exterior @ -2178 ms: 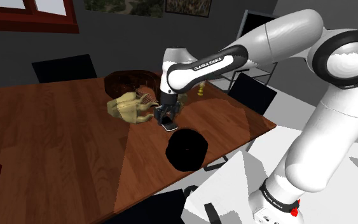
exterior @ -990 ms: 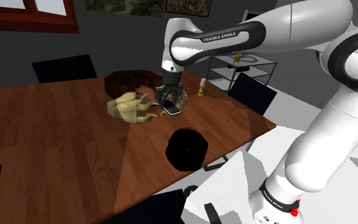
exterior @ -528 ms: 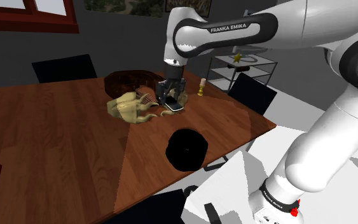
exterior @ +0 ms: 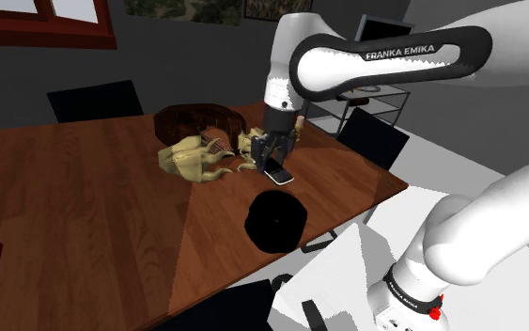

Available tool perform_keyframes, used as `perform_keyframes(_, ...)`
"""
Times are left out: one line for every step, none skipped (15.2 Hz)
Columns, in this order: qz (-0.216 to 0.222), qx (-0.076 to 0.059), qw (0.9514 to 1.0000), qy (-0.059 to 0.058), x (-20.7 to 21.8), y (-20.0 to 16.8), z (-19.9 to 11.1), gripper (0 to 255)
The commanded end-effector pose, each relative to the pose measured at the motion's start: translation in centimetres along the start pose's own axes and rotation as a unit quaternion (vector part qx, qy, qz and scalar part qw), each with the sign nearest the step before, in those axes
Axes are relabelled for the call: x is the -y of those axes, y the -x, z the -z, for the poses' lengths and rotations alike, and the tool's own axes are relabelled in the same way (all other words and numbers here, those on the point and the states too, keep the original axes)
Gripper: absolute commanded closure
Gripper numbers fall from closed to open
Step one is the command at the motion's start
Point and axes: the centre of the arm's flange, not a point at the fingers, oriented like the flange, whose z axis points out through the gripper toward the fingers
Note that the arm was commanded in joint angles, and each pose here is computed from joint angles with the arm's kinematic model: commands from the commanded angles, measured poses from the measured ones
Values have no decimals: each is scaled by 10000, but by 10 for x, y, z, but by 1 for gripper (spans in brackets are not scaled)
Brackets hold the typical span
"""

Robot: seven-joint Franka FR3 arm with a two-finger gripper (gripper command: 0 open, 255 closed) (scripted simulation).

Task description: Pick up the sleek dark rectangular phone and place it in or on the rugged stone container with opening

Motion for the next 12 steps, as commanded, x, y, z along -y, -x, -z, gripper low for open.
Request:
perform_keyframes(-4, 1, 10000, -1, 4, 27, -1, 255)
perform_keyframes(-4, 1, 10000, -1, 6, 40, -1, 255)
perform_keyframes(-4, 1, 10000, -1, 9, 53, -1, 255)
perform_keyframes(-4, 1, 10000, -1, 10, 58, -1, 255)
perform_keyframes(-4, 1, 10000, -1, 9, 58, -6, 255)
perform_keyframes(-4, 1, 10000, -1, 9, 58, -12, 255)
perform_keyframes(-4, 1, 10000, -1, 9, 58, -17, 255)
perform_keyframes(-4, 1, 10000, -1, 8, 57, -22, 255)
perform_keyframes(-4, 1, 10000, -1, 8, 57, -27, 255)
perform_keyframes(-4, 1, 10000, -1, 8, 57, -33, 255)
perform_keyframes(-4, 1, 10000, -1, 8, 57, -38, 255)
perform_keyframes(-4, 1, 10000, -1, 7, 57, -43, 255)
